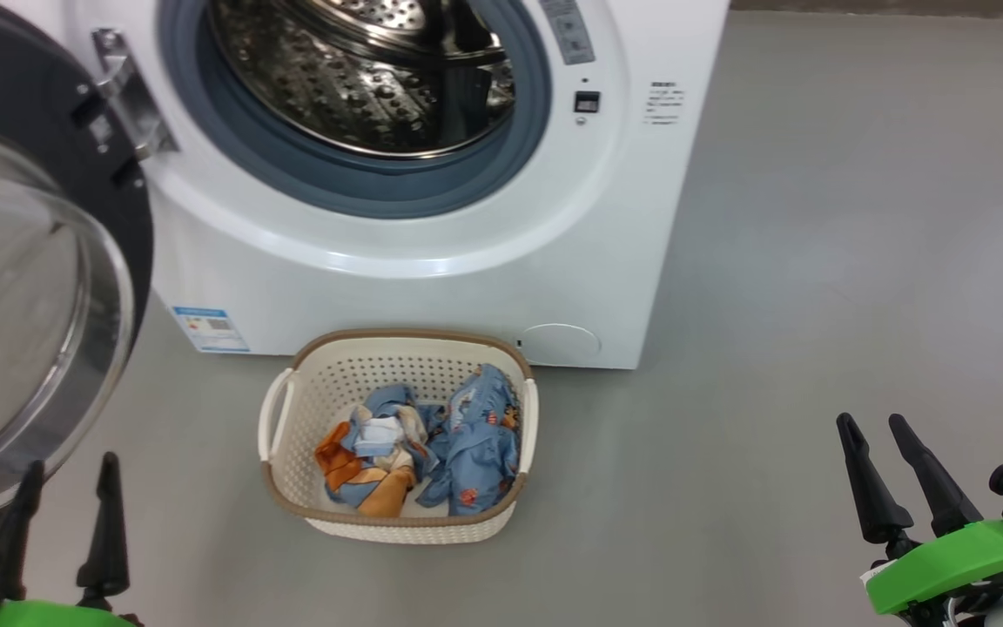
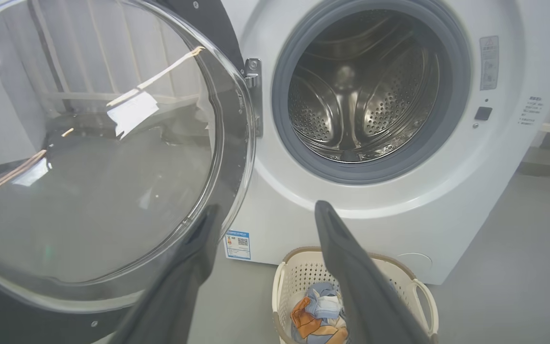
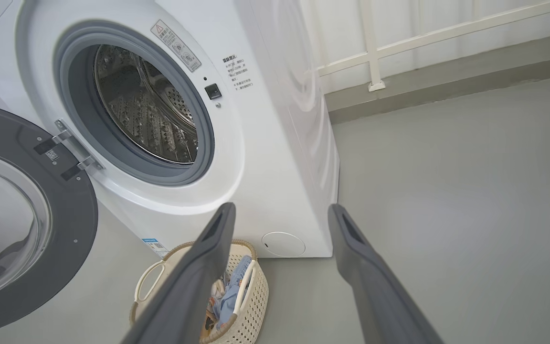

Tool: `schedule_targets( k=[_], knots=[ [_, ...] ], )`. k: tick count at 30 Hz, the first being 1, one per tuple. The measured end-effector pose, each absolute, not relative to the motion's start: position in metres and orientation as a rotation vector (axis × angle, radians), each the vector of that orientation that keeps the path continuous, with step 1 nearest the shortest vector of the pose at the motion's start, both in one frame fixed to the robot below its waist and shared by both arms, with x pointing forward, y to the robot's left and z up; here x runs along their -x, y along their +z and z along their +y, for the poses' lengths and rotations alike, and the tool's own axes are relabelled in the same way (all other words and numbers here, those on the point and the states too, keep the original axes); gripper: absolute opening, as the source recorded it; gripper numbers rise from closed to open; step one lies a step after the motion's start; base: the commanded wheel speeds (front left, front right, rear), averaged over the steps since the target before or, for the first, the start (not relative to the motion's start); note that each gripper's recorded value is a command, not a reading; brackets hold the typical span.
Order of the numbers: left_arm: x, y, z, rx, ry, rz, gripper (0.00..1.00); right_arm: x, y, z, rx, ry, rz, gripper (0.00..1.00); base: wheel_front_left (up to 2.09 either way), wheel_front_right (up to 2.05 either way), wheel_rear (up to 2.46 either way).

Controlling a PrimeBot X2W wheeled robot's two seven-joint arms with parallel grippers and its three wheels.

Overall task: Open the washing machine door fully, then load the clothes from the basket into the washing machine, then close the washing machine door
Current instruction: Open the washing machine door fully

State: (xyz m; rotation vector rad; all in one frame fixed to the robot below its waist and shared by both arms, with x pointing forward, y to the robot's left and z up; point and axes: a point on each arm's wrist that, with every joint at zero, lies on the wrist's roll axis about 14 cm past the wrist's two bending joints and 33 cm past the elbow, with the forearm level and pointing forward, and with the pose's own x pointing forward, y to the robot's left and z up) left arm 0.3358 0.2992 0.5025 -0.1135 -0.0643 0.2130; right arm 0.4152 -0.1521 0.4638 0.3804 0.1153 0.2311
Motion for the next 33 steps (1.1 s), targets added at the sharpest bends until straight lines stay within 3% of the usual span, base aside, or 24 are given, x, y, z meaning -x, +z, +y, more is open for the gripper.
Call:
schedule_targets(
  k=[21, 33],
  knots=[
    [-0.375, 0.485, 0.212, 0.176, -0.048, -0.006, 1.00, -0.382, 0.469, -0.217, -0.372, 0.054, 0.076, 1.00, 0.00, 0.00, 0.00],
    [-0.381, 0.480, 0.200, 0.207, -0.069, 0.007, 1.00, -0.364, 0.468, -0.237, -0.361, 0.001, 0.074, 1.00, 0.00, 0.00, 0.00]
  ],
)
